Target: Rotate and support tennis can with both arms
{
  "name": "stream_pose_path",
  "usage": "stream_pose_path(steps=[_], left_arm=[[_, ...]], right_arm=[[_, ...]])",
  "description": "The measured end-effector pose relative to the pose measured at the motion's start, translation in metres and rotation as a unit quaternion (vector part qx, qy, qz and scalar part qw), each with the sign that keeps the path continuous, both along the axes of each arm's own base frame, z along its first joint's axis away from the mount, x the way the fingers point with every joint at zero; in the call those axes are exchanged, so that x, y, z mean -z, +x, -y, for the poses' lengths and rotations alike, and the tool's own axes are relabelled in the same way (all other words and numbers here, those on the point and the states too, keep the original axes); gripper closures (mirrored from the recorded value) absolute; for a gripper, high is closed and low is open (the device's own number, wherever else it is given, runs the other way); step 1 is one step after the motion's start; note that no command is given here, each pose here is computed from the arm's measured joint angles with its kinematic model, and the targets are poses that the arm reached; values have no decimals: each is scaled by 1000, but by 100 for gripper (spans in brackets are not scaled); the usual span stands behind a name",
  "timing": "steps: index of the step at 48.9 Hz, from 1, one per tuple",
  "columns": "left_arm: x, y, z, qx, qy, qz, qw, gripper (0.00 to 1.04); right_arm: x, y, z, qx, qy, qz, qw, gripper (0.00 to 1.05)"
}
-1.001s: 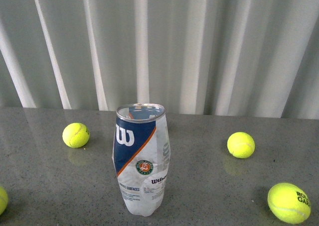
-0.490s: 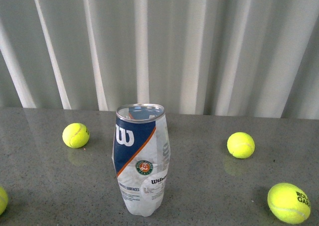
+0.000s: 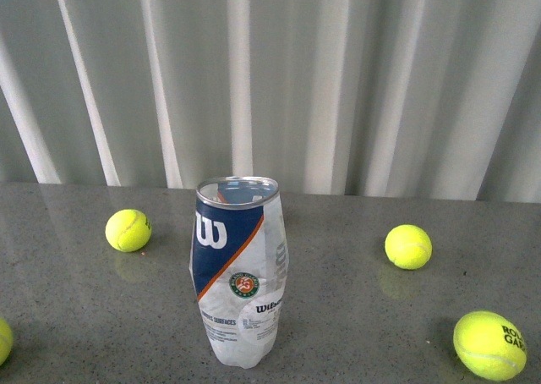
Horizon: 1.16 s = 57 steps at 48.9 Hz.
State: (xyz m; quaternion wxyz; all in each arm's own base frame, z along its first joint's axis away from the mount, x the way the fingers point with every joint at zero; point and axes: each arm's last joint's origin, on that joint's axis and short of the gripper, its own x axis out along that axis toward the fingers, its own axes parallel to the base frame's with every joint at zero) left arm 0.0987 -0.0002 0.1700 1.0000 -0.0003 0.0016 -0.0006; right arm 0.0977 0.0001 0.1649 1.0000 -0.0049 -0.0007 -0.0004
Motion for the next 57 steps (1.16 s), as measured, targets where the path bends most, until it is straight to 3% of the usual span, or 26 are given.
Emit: stream_pose_path(steps=[13,24,29,37,57], left_arm=[[-2,-2,0,0,-1,13,1000,101],[-2,-2,0,0,-1,13,1000,59],[-2,-2,0,0,-1,13,1000,34],[-2,-2,0,0,-1,13,1000,7],[-2,-2,0,0,-1,13,1000,7]], right_arm=[[0,0,0,0,0,0,1000,7],[0,0,0,0,0,0,1000,7],[0,0,0,0,0,0,1000,7],[0,0,0,0,0,0,1000,7],[0,0,0,0,0,0,1000,7]])
